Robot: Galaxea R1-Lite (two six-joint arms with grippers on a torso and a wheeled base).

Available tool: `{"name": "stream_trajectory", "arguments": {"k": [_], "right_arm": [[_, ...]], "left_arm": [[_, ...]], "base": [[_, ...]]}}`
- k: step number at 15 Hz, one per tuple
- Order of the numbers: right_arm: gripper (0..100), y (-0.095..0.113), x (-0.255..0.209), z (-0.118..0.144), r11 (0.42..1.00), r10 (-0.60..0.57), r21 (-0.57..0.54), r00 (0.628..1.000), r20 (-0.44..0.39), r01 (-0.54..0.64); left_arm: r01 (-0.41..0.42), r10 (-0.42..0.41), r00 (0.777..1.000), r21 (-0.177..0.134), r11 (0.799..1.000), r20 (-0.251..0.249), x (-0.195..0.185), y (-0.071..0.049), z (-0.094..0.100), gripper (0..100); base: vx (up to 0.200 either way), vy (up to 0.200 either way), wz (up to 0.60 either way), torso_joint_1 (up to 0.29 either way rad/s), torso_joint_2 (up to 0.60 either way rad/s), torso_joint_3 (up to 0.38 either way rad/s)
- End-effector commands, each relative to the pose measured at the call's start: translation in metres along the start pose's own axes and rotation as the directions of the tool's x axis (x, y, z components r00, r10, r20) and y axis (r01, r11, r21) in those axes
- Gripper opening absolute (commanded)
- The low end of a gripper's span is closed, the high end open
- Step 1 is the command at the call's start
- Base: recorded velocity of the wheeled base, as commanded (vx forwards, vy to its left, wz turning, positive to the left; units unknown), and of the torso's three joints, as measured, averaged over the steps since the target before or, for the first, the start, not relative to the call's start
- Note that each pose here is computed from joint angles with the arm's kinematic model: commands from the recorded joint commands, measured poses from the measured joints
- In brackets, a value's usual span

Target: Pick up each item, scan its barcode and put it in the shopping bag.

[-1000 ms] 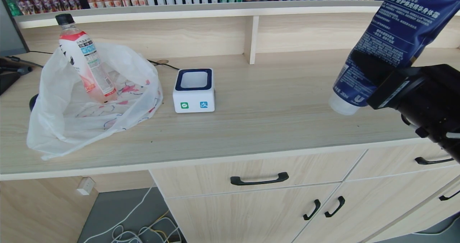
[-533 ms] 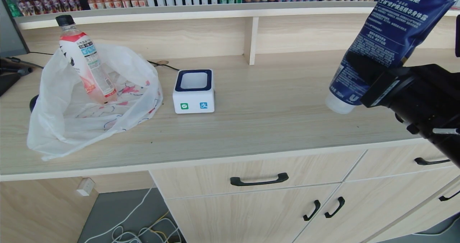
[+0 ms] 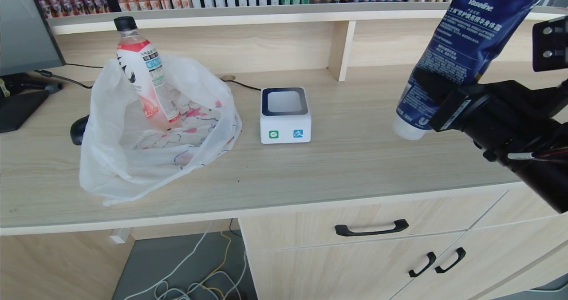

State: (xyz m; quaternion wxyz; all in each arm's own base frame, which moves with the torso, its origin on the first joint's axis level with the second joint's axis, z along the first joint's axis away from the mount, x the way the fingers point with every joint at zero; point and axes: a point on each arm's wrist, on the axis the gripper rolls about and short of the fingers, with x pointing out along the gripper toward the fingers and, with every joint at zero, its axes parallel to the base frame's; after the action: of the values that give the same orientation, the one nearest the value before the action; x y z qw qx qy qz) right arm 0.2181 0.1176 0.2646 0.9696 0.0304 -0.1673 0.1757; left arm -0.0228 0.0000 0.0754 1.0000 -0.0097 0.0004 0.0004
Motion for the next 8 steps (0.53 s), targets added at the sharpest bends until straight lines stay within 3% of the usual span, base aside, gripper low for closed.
{"name": "stream_trajectory", "arguments": {"k": [1,6,8], "right_arm": [[0,0.0002,0.0000,-0.0011,1.000,0.001,-0.001,1.000,-0.003,-0.001],[0,0.0001,-0.0007,0.0004,1.000,0.001,-0.002,1.000,0.001,-0.001],[0,0.0001,-0.0007,0.0004,1.000,0.001,-0.002,1.000,0.001,-0.001]], "left_arm": [[-0.001,0.001,1.000,-0.001,1.000,-0.001,0.0001,0.0000,0.0001,100],[-0.001,0.001,1.000,-0.001,1.000,0.001,0.0000,0.0000,0.0001,100],[-0.001,0.001,1.000,-0.001,1.000,0.001,0.0000,0.0000,0.0001,100]], "base": [[0.000,0.200,0.00,0.007,0.01,-0.002],[0.000,0.200,0.00,0.000,0.00,0.002],[0.000,0.000,0.00,0.000,0.00,0.000]]}}
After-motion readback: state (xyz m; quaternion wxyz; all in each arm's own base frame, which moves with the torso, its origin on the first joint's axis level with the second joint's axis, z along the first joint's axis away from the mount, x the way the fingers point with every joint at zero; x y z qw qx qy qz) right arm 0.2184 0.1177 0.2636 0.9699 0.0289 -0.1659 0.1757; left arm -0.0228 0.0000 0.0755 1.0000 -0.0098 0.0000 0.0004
